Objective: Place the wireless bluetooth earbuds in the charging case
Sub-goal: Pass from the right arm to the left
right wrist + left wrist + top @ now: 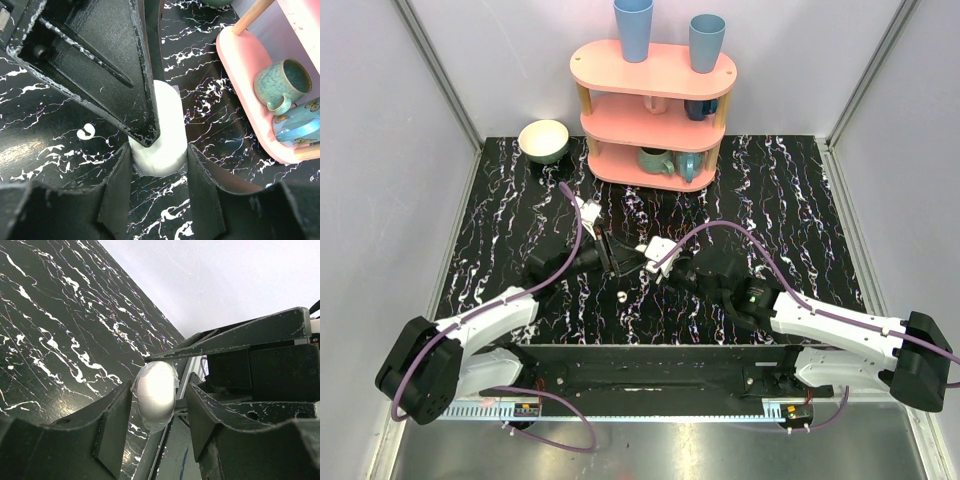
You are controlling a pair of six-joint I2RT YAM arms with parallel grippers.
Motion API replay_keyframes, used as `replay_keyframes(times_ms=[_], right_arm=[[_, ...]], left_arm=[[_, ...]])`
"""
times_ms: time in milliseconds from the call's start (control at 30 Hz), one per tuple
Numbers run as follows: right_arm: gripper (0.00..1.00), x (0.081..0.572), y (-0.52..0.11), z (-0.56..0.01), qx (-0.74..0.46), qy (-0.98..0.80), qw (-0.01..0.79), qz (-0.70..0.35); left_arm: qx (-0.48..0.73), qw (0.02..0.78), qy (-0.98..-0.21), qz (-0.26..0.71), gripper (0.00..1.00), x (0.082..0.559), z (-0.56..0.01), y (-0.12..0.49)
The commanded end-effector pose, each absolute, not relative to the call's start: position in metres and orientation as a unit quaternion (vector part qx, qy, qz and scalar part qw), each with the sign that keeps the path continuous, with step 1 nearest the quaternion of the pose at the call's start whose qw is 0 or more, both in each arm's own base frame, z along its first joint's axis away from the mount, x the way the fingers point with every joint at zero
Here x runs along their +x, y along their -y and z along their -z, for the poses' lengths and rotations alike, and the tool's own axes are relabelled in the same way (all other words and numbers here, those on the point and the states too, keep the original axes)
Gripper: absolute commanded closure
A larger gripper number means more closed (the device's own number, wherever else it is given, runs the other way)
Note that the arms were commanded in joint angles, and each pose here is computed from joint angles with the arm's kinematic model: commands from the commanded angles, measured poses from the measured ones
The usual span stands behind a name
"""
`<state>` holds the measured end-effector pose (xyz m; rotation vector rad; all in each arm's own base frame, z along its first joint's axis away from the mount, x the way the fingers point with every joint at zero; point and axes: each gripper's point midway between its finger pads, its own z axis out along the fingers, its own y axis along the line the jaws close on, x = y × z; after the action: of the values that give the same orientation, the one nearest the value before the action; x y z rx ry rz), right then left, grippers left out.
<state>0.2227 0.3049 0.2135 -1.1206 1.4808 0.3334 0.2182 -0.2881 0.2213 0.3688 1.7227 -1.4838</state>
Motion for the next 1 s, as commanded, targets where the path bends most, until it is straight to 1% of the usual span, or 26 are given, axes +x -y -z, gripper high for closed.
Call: replay_keyframes(times_ms=[0,167,400,500,633,800,833,967], right_arm=[[0.82,0.224,-0.307,-0.231,-0.469,-0.619,0.613,-0.145],[0.81,0.225,-0.307,-0.231,-0.470,-0.619,0.613,-0.144],[0.81,0.226,-0.307,-0.230,-0.469,-0.619,0.614,-0.141],[0.81,0.226,-0.306,-0.231,-0.468,-0.619,0.615,-0.140],[0.82,0.225,-0.306,-0.231,-0.468,-0.618,0.615,-0.142],[0.81,0.224,-0.309,-0.231,-0.471,-0.617,0.613,-0.145],[0.81,0.224,-0.308,-0.230,-0.471,-0.618,0.613,-0.145],[0.81,0.224,-0.307,-0.230,-0.470,-0.618,0.613,-0.144]], left_arm=[[0.171,0.437,-0.651,0.596,0.49,0.221,-0.251,0.293],[0.177,0.429,-0.668,0.582,0.50,0.220,-0.243,0.293],[0.179,0.427,-0.678,0.571,0.45,0.222,-0.240,0.292],[0.180,0.426,-0.680,0.570,0.45,0.221,-0.237,0.292],[0.180,0.429,-0.676,0.572,0.50,0.222,-0.239,0.293],[0.182,0.430,-0.661,0.587,0.51,0.218,-0.245,0.295],[0.184,0.430,-0.661,0.587,0.54,0.218,-0.245,0.295],[0.185,0.426,-0.662,0.588,0.60,0.218,-0.243,0.297]])
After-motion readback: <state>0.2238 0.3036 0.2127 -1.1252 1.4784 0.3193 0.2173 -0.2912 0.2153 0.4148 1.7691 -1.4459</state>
